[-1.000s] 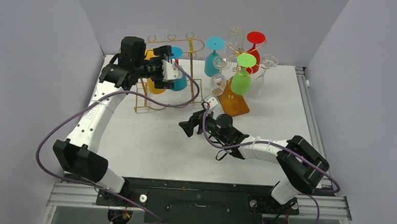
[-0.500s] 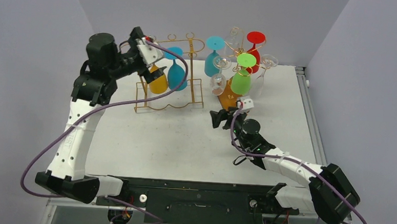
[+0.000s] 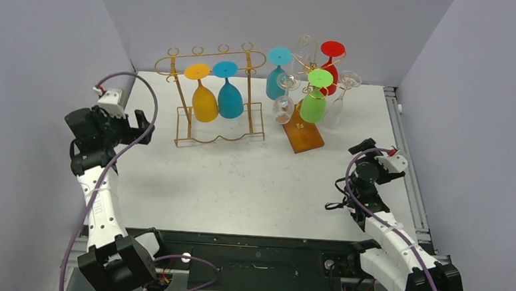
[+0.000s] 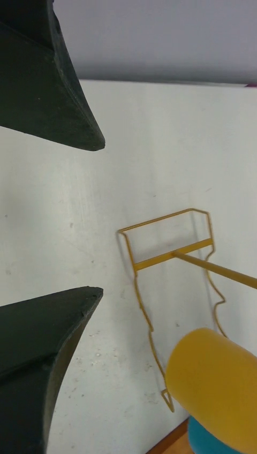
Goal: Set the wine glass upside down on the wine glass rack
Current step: Reset both arms
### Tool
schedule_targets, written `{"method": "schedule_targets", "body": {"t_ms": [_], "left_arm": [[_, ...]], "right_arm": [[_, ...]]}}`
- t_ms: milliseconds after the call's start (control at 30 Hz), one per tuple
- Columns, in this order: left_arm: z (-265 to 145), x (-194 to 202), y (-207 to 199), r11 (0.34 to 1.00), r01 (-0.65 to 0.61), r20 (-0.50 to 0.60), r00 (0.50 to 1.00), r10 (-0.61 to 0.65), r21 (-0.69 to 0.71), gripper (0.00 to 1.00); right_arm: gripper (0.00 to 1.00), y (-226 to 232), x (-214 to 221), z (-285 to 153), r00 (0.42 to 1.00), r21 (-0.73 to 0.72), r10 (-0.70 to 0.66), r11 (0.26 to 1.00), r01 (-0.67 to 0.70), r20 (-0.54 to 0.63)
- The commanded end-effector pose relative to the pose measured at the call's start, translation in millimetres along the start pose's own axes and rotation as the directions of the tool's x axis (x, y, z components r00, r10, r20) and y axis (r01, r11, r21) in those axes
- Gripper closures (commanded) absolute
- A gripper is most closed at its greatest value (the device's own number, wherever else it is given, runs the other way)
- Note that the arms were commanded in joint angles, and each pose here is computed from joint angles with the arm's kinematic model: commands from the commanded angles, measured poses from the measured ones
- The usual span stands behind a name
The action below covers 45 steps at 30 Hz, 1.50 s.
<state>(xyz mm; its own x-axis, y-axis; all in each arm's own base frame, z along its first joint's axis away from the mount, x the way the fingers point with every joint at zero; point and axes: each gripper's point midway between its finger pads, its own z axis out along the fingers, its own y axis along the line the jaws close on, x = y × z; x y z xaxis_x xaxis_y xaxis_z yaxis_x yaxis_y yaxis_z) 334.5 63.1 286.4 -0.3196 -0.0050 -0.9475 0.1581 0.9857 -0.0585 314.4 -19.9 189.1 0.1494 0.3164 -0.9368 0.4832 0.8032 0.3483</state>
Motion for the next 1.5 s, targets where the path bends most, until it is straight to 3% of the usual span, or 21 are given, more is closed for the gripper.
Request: {"method": "schedule_targets", "body": {"t_ms": [0, 233, 333, 433, 700, 933, 1067, 1367, 1467], "left_arm": [[8.1, 39.9, 7.7, 0.997, 0.038, 0.036, 0.999, -0.036, -0.061, 0.04], [39.3, 116.5, 17.5, 0.99, 0.117, 0.023, 0.993, -0.115, -0.079, 0.04], [52.7, 133.5, 11.9, 0.982, 0.185, 0.021, 0.983, -0.185, -0.03, 0.04], [63.5, 139.4, 11.4, 0.976, 0.216, 0.063, 0.975, -0.214, -0.019, 0.04], [81.7, 141.4, -3.2, 0.988, 0.153, 0.2, 0.969, -0.146, -0.021, 0.04], [93.1, 150.8, -10.9, 0.98, 0.2, 0.187, 0.963, -0.195, -0.008, 0.04], [85.6, 142.9, -23.1, 0.98, 0.2, 0.296, 0.935, -0.196, 0.016, 0.04], [91.0, 162.1, -41.8, 0.989, 0.093, 0.315, 0.948, -0.051, -0.119, 0.04], [109.3, 169.0, -35.4, 0.975, 0.098, 0.205, 0.977, -0.057, -0.198, 0.04]], "right_arm": [[0.06, -68.9, -6.5, 19.4, 0.996, 0.269, 0.047, 0.961, -0.065, 0.071], [0.06, -102.1, -2.3, 59.0, 0.993, 0.338, 0.106, 0.934, -0.12, 0.059], [0.06, -97.5, -7.7, 68.8, 0.997, 0.318, 0.053, 0.946, -0.069, 0.057], [0.06, -84.6, -7.0, 77.5, 1.0, 0.252, -0.008, 0.968, 0.004, 0.018], [0.06, -88.3, 6.5, 66.6, 0.994, 0.199, -0.108, 0.974, 0.112, -0.03], [0.06, -92.5, 16.9, 57.9, 0.996, 0.164, -0.084, 0.983, 0.079, 0.021], [0.06, -77.0, 27.4, 58.0, 0.988, 0.132, -0.154, 0.979, 0.152, 0.002], [0.06, -59.0, 43.1, 44.6, 0.974, 0.054, -0.223, 0.974, 0.22, 0.052], [0.02, -55.5, 50.0, 59.7, 0.97, 0.064, -0.244, 0.968, 0.244, -0.015]]}}
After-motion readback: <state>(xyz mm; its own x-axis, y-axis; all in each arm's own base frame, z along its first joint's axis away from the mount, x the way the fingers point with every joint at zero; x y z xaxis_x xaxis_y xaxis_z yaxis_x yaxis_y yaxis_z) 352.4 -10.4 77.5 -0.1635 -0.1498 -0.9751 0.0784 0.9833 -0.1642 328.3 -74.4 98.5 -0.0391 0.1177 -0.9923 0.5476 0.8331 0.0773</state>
